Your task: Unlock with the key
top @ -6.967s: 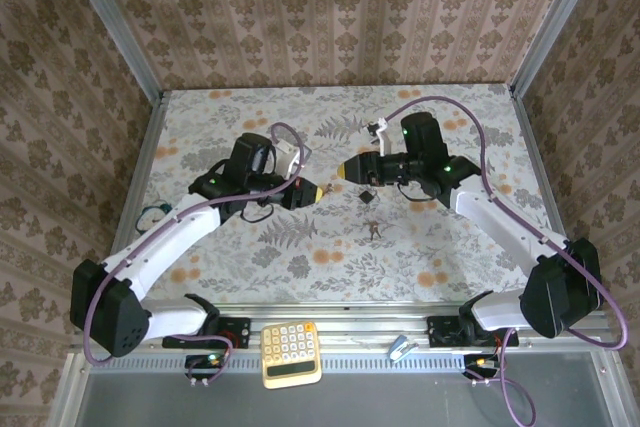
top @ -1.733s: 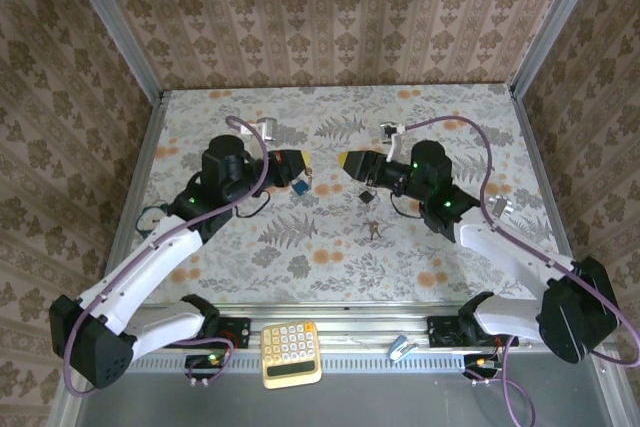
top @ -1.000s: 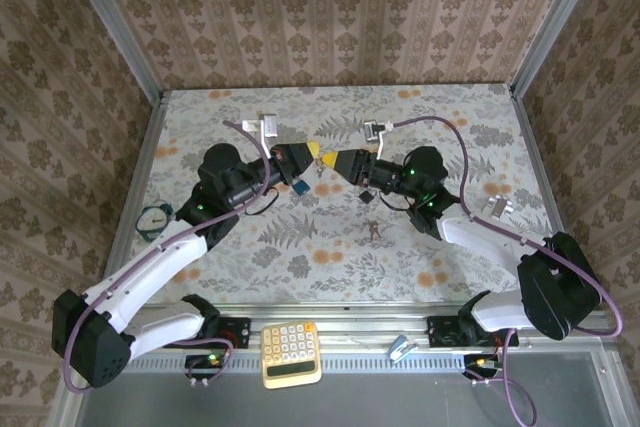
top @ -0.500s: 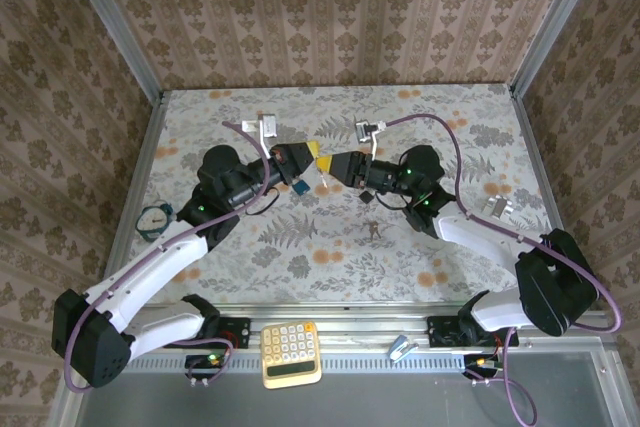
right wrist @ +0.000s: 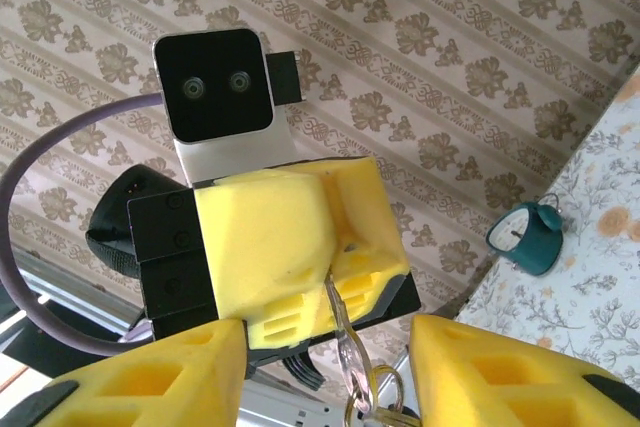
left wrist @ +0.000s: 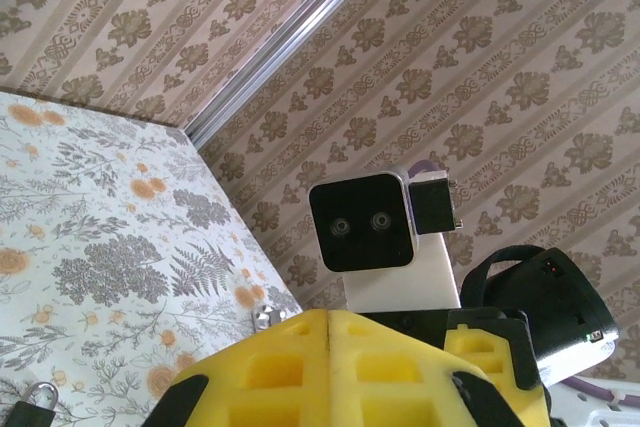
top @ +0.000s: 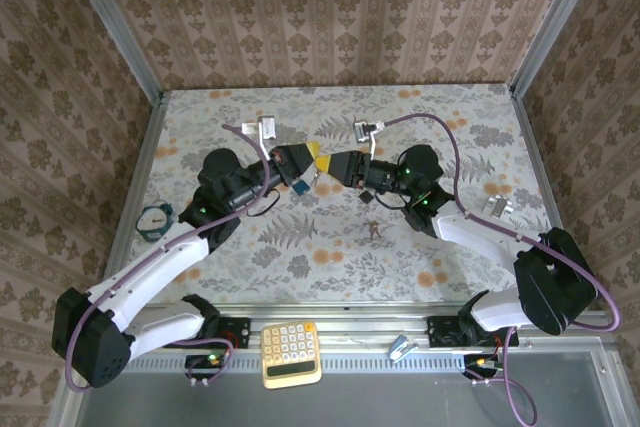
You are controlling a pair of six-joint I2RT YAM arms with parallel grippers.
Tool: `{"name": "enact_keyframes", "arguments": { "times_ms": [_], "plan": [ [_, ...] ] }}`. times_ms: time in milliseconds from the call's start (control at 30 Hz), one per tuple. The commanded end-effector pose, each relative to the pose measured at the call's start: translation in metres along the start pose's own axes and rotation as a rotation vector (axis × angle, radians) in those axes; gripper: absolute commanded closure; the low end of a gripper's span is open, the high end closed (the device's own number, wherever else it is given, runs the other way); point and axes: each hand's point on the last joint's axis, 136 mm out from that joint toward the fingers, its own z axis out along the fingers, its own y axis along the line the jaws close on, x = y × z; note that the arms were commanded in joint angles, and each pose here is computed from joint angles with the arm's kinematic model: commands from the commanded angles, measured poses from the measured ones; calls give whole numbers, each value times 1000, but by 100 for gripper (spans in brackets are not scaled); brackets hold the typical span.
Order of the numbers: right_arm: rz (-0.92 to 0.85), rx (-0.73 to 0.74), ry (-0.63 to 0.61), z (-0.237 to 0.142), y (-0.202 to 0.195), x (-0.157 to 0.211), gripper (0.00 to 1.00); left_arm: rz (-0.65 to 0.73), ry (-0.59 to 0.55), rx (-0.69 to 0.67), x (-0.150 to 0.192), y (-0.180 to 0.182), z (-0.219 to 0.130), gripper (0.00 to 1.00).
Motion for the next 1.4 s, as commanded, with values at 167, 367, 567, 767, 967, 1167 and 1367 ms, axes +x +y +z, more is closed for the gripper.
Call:
{"name": "enact_keyframes", "arguments": {
  "times_ms": [167, 367, 567, 767, 967, 1167, 1367],
  "plan": [
    [-72, -48, -47, -5, 22, -13, 71, 3, -27, 62, -6, -14, -3, 100],
    [-51, -48, -28, -4, 17, -9, 66, 1, -40, 57, -8, -13, -4, 100],
    [-50, -57, -2, -3, 17, -4, 73, -2, -53, 55, -11, -12, -5, 100],
    [-54, -62, 4, -2, 18, -4, 84, -8, -57, 54, -11, -10, -5, 100],
    [-49, -52, 6, -2, 14, -3, 86, -12, -65, 54, -12, -9, -7, 100],
    [-53, -44, 6, -2, 13, -3, 100, -16, -68, 55, -12, -9, -7, 100],
    [-75, 15, -10, -7, 6, -5, 100, -21, -61, 63, -11, -8, -10, 65]
  ]
}}
